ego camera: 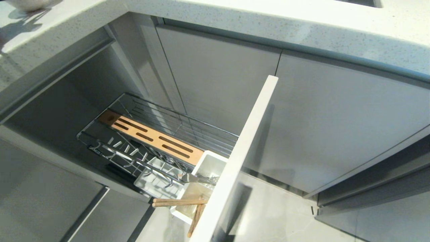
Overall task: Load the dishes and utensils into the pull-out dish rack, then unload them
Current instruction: Pick up the bowl and place it in the cupboard
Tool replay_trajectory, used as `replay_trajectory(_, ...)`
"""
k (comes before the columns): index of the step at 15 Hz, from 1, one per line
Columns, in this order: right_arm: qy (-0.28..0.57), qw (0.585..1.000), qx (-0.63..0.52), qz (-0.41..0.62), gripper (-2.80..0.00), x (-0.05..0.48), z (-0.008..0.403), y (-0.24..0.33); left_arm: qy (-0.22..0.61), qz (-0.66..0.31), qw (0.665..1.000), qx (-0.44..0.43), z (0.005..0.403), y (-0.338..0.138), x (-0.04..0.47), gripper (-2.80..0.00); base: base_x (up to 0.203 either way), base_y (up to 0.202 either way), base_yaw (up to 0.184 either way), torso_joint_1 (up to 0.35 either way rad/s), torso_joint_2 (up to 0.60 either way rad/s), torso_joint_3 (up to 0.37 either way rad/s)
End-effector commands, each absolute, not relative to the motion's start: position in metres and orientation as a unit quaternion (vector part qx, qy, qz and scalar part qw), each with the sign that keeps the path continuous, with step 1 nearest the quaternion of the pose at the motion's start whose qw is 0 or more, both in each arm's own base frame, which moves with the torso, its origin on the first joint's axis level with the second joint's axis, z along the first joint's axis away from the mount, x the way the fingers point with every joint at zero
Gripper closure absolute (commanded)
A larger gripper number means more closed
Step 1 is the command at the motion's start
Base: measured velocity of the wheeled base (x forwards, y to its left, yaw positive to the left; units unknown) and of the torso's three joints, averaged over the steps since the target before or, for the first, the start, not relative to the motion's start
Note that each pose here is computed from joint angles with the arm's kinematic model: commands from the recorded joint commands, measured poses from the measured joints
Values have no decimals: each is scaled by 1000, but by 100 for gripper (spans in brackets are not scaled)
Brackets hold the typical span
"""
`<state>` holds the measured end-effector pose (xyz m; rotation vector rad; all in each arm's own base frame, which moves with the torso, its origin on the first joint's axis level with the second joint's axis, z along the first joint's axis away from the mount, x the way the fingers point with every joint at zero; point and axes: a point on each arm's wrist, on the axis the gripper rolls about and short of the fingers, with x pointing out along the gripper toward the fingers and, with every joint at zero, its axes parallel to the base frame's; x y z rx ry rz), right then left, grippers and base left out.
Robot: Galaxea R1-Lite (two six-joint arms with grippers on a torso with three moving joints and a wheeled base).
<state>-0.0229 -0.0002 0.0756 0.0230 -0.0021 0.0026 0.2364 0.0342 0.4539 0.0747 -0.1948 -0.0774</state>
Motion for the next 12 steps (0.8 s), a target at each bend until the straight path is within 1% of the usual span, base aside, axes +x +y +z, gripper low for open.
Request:
replay_trajectory(1,0,1000,12,2,0,-23,75,0,-98,-40,994,35,455,33,234,0,0,0,0,0,0,0)
replay_trajectory(7,0,1000,12,2,0,-23,75,0,-121,-44,991,37,466,27,212,0,0,0,0,0,0,0)
replay_trajectory(11,0,1000,12,2,0,-23,75,0,-160,-57,985,39,482,9,170,0,0,0,0,0,0,0)
replay_trajectory(12,0,1000,12,2,0,-23,75,0,-173,-47,983,33,486,3,157,0,0,0,0,0,0,0)
